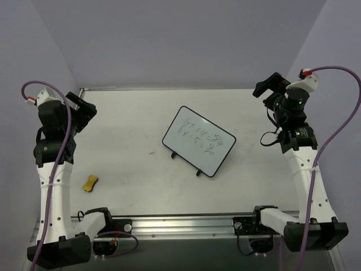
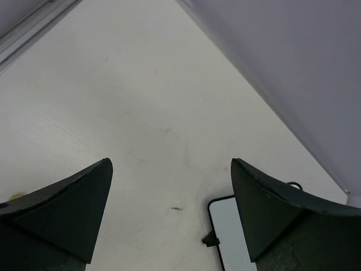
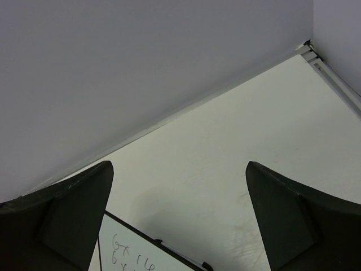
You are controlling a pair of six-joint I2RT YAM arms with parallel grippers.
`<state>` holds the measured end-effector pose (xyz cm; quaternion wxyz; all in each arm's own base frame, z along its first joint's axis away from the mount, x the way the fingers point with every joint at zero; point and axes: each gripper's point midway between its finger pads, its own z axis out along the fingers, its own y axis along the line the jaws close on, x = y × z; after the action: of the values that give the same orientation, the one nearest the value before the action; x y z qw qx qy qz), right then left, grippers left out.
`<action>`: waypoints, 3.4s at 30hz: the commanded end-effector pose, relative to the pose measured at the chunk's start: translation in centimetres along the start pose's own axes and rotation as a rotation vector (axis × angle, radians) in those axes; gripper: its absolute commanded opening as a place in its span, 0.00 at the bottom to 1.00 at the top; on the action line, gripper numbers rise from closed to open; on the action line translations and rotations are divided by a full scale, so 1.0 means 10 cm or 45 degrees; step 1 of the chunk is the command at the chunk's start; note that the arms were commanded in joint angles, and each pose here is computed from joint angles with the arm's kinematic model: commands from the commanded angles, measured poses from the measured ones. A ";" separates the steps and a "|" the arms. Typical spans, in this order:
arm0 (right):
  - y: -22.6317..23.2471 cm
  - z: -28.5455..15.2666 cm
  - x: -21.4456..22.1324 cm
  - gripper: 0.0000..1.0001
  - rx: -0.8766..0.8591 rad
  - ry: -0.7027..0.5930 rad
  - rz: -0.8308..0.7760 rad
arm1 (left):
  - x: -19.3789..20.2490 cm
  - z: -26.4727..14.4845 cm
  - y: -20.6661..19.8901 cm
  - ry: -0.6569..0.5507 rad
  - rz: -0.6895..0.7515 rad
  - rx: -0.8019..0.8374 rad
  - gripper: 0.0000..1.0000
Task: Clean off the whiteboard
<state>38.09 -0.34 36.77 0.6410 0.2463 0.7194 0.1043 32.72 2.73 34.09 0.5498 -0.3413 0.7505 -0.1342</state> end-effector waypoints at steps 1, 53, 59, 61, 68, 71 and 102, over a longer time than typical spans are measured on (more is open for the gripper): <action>0.17 0.12 0.07 1.00 -0.081 0.084 0.003 | 0.30 0.02 0.85 0.054 -0.062 -0.521 0.94; 0.77 0.20 0.96 1.00 -0.219 0.443 -0.120 | 1.94 -0.07 2.86 0.128 -0.471 -1.641 0.94; 0.75 0.17 0.92 1.00 -0.212 0.423 -0.127 | 1.86 0.00 2.87 0.116 -0.473 -1.621 0.94; 0.75 0.15 0.88 1.00 -0.213 0.410 -0.127 | 1.82 0.03 2.88 0.129 -0.443 -1.618 0.94; 0.67 0.12 0.85 1.00 -0.179 0.381 -0.138 | 1.77 0.37 2.81 0.264 -0.323 -1.475 0.86; 0.63 0.12 0.87 1.00 -0.166 0.378 -0.145 | 1.79 0.47 2.77 0.354 -0.257 -1.445 0.82; 0.32 0.11 0.84 1.00 -0.092 0.313 -0.111 | 1.73 1.07 1.30 0.334 -0.004 -0.953 0.84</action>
<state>38.99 6.74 29.37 0.5354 0.1729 0.8178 0.1209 36.65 0.16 7.37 0.2670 -0.3814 0.8827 0.0642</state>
